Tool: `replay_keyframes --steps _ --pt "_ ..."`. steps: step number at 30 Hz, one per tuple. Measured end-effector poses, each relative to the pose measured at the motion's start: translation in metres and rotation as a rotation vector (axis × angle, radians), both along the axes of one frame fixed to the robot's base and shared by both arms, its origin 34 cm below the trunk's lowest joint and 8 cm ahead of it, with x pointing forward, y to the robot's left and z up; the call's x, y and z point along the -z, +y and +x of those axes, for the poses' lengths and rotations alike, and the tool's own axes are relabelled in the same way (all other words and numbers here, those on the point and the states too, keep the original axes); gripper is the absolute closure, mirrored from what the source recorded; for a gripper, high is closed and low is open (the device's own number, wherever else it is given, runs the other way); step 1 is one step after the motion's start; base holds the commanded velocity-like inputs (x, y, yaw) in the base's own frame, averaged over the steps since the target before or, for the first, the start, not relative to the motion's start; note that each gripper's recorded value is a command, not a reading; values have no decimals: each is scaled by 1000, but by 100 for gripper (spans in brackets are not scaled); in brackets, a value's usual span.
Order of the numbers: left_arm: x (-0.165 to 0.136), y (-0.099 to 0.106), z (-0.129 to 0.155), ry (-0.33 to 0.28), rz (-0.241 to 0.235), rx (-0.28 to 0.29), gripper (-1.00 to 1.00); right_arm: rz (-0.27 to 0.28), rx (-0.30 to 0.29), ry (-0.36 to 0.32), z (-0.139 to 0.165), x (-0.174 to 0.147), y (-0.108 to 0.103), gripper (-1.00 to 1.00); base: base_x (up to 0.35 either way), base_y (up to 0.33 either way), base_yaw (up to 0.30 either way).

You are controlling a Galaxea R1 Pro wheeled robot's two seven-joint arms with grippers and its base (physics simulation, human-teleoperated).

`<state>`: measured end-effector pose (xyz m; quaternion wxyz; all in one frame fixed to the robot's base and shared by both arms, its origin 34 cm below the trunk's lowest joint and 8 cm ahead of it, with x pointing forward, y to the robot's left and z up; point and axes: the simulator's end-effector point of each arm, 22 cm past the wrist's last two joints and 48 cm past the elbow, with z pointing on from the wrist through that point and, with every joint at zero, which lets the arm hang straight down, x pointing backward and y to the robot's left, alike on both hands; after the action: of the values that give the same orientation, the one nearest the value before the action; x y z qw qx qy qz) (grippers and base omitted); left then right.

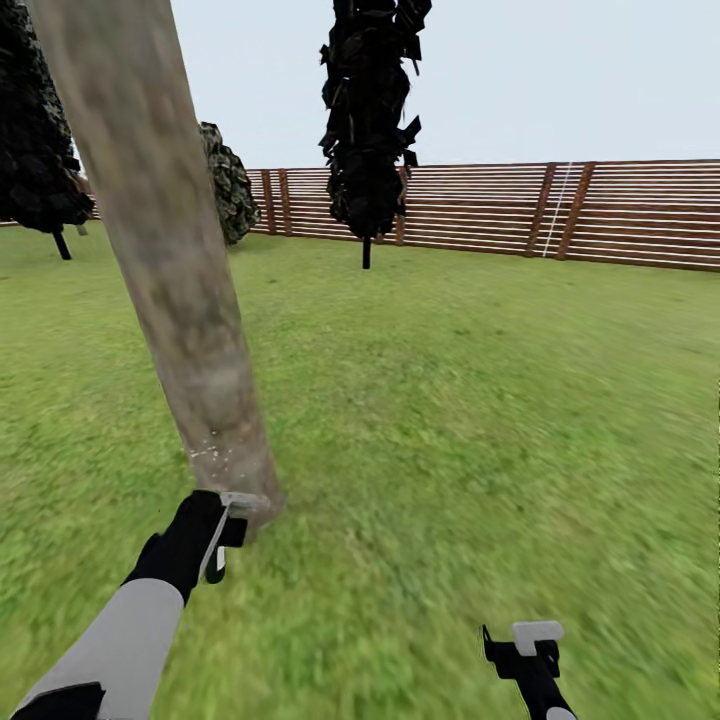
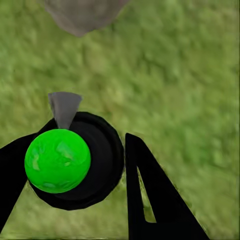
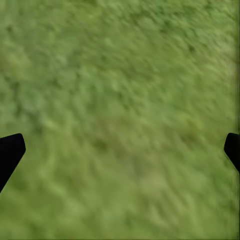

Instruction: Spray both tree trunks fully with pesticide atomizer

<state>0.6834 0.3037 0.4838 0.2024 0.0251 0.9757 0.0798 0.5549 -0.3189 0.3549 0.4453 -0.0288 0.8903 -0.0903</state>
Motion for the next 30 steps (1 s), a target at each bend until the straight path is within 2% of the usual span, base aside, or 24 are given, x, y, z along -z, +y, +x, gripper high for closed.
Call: replay_keyframes --steps 1,5,9,13,17,19,22,24,27,30 --pt "-2 35 -3 1 35 -38 100 -1 0 0 0 0 -1 -100 103 -275 0" --pt "8 74 -19 2 28 -114 100 -1 1 0 0 0 -1 -100 107 -246 0" --pt "10 74 -16 -35 24 -116 100 0 1 0 0 0 0 -100 51 -60 95" --pt "21 59 -21 -15 29 -108 100 0 0 -1 0 0 0 -100 3 -4 264" --pt "27 76 -30 7 70 -126 100 1 0 -1 0 0 0 -100 0 0 277" --pt "27 82 -32 5 67 -141 100 1 0 0 0 0 0 -100 99 -29 200" --pt "27 77 -30 -1 55 -144 100 0 0 -1 0 0 0 -100 237 -116 47" --pt "25 77 -27 -15 57 -142 100 0 1 -1 0 0 0 -100 264 -152 13" --pt "20 77 -15 -73 65 -126 100 0 1 -1 0 0 0 -100 132 -225 2" --pt "20 74 -14 -78 60 -121 100 -1 1 -1 0 0 0 -100 -83 -255 0"
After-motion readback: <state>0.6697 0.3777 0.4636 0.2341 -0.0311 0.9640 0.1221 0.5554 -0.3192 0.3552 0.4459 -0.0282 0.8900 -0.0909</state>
